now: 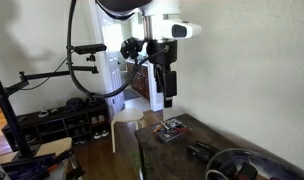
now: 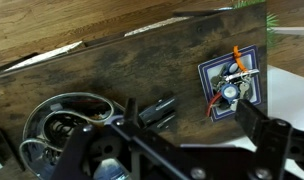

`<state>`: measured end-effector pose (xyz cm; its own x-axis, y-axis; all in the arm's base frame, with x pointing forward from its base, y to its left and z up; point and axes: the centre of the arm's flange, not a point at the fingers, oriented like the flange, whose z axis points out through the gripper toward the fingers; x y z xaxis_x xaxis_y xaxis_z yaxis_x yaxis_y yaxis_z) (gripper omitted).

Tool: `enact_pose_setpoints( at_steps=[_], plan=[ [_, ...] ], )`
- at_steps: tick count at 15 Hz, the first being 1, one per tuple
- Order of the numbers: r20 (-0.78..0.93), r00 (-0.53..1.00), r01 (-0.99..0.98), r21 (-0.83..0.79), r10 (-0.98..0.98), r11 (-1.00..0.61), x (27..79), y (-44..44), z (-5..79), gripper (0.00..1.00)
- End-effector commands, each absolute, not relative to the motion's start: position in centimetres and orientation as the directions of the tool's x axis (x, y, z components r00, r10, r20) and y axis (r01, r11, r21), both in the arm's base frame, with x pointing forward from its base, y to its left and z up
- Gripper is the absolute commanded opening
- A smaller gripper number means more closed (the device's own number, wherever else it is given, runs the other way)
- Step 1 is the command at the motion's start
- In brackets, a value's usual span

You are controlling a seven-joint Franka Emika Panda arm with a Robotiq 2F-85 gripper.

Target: Take the object and put it on the tray

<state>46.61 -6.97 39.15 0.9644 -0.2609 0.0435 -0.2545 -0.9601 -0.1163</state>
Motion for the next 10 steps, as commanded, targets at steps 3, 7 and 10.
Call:
enact_pose_setpoints(
  at_steps=[3, 7, 10],
  plan=[
    [0.007, 0.924, -0.382, -0.062, -0.383, -0.922, 48.5, -5.8, 35.2, 1.0],
    [-0.007, 0.94, -0.342, -0.076, -0.342, -0.937, 47.7, -6.0, 35.4, 1.0],
    [-0.002, 0.94, -0.342, -0.077, -0.342, -0.937, 47.8, -6.0, 35.6, 1.0]
  ],
)
